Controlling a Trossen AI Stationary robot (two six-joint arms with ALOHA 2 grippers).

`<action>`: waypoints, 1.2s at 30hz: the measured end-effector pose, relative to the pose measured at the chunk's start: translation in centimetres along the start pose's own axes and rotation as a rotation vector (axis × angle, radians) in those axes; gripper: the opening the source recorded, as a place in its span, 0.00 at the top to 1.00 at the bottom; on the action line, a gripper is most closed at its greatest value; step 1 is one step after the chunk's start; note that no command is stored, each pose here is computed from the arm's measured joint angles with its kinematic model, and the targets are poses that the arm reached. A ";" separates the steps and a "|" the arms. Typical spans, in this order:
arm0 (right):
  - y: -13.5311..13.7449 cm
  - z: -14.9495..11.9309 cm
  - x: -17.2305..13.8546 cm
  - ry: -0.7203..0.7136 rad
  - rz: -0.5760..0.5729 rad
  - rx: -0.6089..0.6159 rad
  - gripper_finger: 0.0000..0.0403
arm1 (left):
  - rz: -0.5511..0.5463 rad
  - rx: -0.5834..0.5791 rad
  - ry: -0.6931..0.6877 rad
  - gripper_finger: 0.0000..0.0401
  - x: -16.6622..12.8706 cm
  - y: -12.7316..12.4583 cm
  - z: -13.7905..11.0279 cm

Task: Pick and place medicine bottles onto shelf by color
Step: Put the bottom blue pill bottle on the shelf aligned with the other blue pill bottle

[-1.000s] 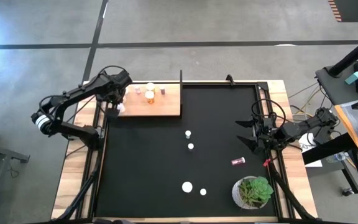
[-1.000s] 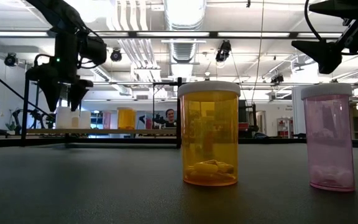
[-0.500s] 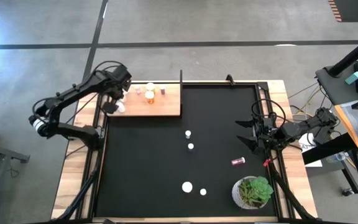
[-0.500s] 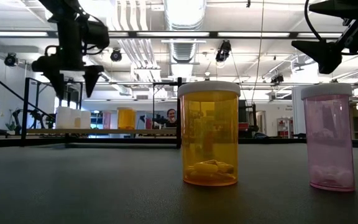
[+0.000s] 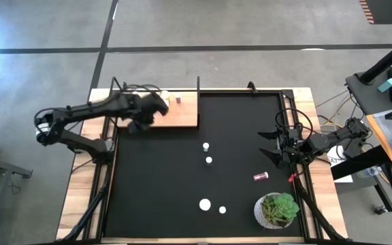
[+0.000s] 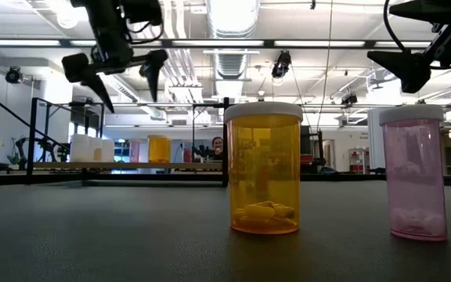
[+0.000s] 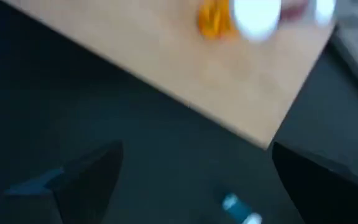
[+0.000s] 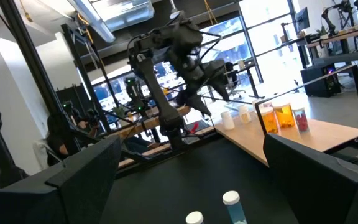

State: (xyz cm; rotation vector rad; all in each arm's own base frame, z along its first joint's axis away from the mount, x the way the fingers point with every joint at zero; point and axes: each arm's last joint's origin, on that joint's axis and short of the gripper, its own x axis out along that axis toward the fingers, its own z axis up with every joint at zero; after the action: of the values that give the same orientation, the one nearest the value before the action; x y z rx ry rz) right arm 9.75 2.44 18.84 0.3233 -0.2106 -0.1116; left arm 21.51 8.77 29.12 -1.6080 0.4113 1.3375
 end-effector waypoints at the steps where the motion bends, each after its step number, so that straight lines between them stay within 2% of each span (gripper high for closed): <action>1: 0.0 0.0 0.0 0.000 0.000 0.000 0.05 | 0.003 0.028 0.012 0.01 0.1 -0.1 -0.8; 6: 0.0 0.0 0.0 0.000 0.000 0.000 0.05 | 0.032 0.146 0.057 0.01 1.6 -1.3 -4.7; 16: 0.0 0.0 0.0 0.000 0.000 0.000 0.05 | 0.117 0.330 0.151 0.01 4.3 -5.9 -11.6; 29: 0.0 0.0 0.0 0.000 0.000 0.000 0.05 | 0.108 0.414 0.209 0.01 6.2 -8.6 -19.5; 36: 0.0 0.0 0.0 0.000 0.000 0.000 0.05 | 0.122 0.425 0.219 0.01 8.3 -9.5 -21.5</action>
State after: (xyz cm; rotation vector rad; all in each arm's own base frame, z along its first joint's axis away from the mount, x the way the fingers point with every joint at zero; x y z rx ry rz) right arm 9.75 2.44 18.84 0.3236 -0.2106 -0.1114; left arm 43.52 -1.91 24.55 -1.3879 0.8773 1.0731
